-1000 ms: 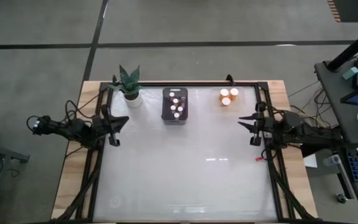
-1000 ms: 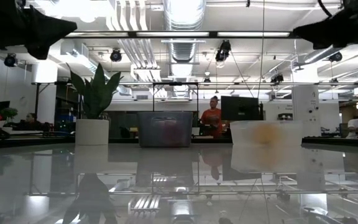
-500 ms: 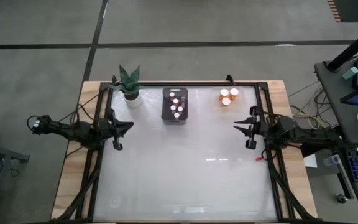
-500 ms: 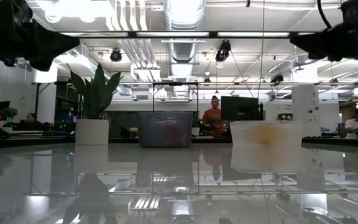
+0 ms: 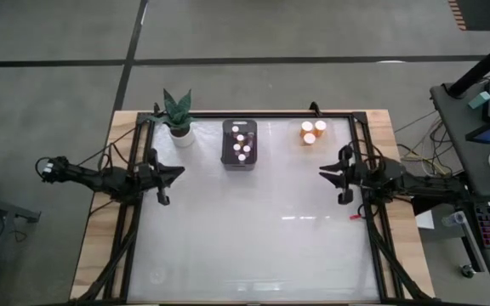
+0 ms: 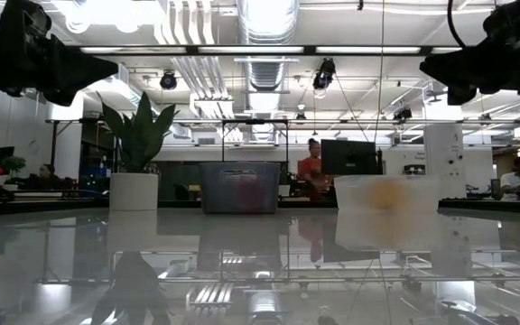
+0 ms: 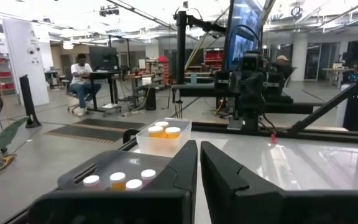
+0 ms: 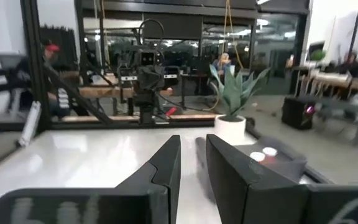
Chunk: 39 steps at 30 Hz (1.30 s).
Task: Pick and place medicine bottles into bin by pill shape (circle, oval)
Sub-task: Return to Home Position
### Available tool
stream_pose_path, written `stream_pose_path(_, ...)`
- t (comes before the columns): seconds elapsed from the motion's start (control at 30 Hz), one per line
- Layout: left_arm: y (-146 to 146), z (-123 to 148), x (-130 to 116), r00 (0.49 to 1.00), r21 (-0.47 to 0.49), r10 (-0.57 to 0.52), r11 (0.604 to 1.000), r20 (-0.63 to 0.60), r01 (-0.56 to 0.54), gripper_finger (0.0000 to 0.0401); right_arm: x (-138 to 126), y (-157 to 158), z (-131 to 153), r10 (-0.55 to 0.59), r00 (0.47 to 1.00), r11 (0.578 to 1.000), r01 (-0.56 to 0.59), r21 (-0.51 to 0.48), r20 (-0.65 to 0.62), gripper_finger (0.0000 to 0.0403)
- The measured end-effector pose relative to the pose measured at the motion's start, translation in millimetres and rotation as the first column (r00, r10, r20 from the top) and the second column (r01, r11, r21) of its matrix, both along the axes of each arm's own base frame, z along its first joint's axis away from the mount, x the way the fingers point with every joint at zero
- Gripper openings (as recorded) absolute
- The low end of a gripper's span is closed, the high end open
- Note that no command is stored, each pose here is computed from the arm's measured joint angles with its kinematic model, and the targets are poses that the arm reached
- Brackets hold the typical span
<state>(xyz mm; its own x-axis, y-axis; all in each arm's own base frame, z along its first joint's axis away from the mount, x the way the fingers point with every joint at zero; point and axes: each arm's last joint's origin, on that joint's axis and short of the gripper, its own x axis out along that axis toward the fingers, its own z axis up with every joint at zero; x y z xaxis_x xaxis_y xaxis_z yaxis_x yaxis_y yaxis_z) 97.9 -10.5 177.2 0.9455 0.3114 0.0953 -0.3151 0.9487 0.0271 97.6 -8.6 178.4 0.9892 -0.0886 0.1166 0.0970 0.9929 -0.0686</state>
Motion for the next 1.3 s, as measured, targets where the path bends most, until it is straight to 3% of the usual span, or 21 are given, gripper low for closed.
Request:
stream_pose_path(0.23,-0.1,-0.4,0.1,1.0,0.001,-0.001,1.0,-0.002,0.001,0.0004,0.0,0.0,0.0,0.016,1.0,0.989,-0.018,0.145,0.014,0.0068)
stream_pose_path(1.3,-0.2,-1.4,0.5,1.0,0.002,-0.002,1.0,-0.008,0.002,0.0004,0.1,0.0,-0.3,0.016,1.0,0.989,-0.017,0.144,0.012,0.0068)
